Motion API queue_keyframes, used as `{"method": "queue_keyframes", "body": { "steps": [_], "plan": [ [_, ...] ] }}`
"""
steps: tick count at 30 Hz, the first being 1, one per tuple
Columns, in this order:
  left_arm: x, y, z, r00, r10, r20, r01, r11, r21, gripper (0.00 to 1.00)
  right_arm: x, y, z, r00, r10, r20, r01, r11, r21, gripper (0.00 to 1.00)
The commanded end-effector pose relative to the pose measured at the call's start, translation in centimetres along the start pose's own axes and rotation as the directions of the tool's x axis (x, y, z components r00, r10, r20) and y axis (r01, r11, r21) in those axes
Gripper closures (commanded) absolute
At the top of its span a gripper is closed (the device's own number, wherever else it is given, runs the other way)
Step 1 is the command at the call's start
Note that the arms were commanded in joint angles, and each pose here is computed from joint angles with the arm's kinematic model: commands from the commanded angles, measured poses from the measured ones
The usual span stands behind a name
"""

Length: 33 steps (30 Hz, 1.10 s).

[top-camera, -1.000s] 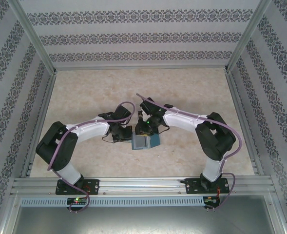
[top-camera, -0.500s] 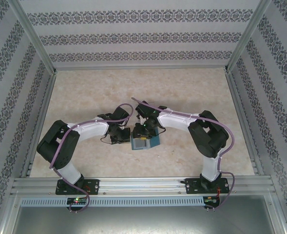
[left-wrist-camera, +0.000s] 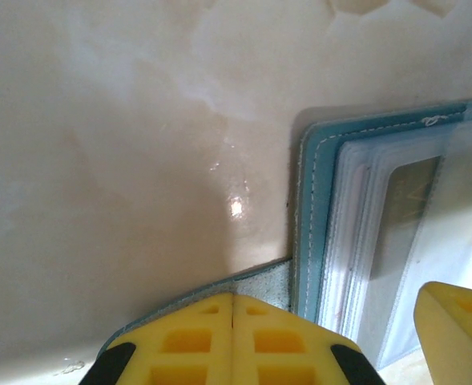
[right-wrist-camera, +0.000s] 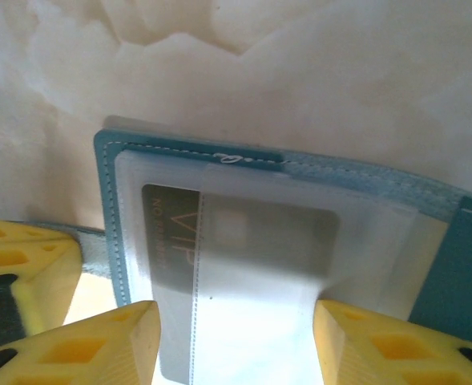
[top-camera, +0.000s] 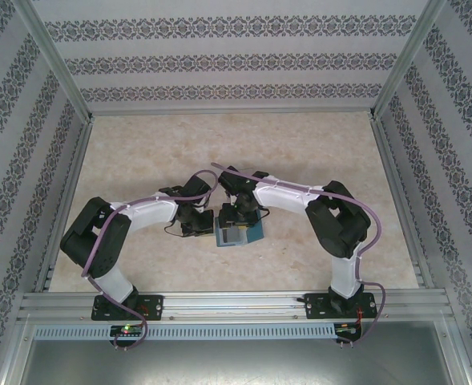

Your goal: Take the credit cards out of the card holder

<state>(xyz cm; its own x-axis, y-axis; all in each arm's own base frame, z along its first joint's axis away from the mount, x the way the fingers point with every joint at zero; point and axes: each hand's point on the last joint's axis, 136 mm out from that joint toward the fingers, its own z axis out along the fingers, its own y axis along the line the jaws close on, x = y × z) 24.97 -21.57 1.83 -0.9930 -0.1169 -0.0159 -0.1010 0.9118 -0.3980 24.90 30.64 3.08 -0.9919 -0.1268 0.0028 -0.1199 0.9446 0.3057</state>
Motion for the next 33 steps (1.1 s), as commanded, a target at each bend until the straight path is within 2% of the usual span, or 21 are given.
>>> {"method": "queue_keyframes", "body": {
  "steps": [1,8,14,33],
  "plan": [
    [0.2,1.1,0.6,1.000,-0.003,-0.013,0.002,1.000,-0.022,0.99,0.6,-1.3,0.4,1.000,-0.021,-0.023,0.023,0.995,0.096,0.42],
    [0.2,1.2,0.6,1.000,-0.005,-0.014,0.004,1.000,-0.022,0.99,0.7,-1.5,0.6,0.999,-0.030,-0.030,0.033,0.992,0.122,0.37],
    [0.2,1.1,0.5,1.000,-0.005,-0.013,0.004,1.000,-0.020,0.99,0.6,-1.4,0.7,0.999,-0.032,-0.024,0.035,0.992,0.122,0.38],
    [0.1,1.1,0.4,1.000,-0.004,-0.012,0.004,1.000,-0.027,0.99,0.2,-1.5,-1.1,0.999,-0.050,0.016,0.048,0.991,0.128,0.78]
  ]
}}
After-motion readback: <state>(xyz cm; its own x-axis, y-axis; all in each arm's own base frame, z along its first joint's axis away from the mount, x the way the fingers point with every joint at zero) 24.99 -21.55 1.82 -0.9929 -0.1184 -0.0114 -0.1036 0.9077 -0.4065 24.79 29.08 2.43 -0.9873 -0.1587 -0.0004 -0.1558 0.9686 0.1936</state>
